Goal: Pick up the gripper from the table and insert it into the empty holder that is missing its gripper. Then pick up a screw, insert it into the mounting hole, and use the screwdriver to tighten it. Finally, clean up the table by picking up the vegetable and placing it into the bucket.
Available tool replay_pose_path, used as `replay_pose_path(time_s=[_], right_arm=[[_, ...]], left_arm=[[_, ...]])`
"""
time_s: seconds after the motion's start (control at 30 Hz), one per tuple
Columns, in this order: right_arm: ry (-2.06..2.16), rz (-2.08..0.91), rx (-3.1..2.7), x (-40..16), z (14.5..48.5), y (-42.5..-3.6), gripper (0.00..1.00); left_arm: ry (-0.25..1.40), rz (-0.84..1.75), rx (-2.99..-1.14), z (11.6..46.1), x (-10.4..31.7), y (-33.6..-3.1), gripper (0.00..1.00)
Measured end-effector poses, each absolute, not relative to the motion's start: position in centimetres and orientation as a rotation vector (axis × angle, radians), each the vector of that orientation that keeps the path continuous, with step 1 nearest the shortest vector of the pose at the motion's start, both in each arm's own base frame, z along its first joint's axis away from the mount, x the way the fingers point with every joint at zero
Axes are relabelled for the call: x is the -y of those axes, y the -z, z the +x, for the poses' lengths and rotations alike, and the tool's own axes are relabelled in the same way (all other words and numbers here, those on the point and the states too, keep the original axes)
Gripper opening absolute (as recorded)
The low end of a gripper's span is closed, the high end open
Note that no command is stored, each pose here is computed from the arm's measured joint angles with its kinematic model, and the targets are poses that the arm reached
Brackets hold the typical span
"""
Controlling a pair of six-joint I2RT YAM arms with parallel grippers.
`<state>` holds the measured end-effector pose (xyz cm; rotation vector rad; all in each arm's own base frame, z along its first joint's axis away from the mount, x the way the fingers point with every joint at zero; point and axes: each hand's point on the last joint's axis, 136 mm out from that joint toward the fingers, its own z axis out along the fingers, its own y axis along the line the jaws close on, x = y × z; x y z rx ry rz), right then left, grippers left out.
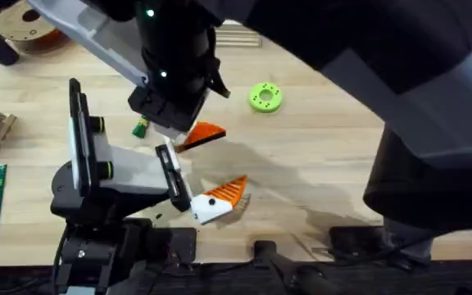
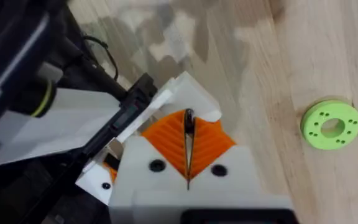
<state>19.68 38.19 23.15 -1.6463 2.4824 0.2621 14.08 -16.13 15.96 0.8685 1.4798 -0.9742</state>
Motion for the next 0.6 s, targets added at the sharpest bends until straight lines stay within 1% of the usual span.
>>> replay_pose_path(time_s=[0.17, 0.6], right_arm=[[-0.249, -1.665, -2.496, -38.29, 19.43, -22.51, 0.006], [-0.249, -1.665, -2.497, -38.29, 19.43, -22.48, 0.006]], left_arm=[[0.974, 0.869, -1.479, 14.07, 16.14, -15.97, 0.985], [0.974, 0.869, -1.479, 14.07, 16.14, -15.97, 0.985]])
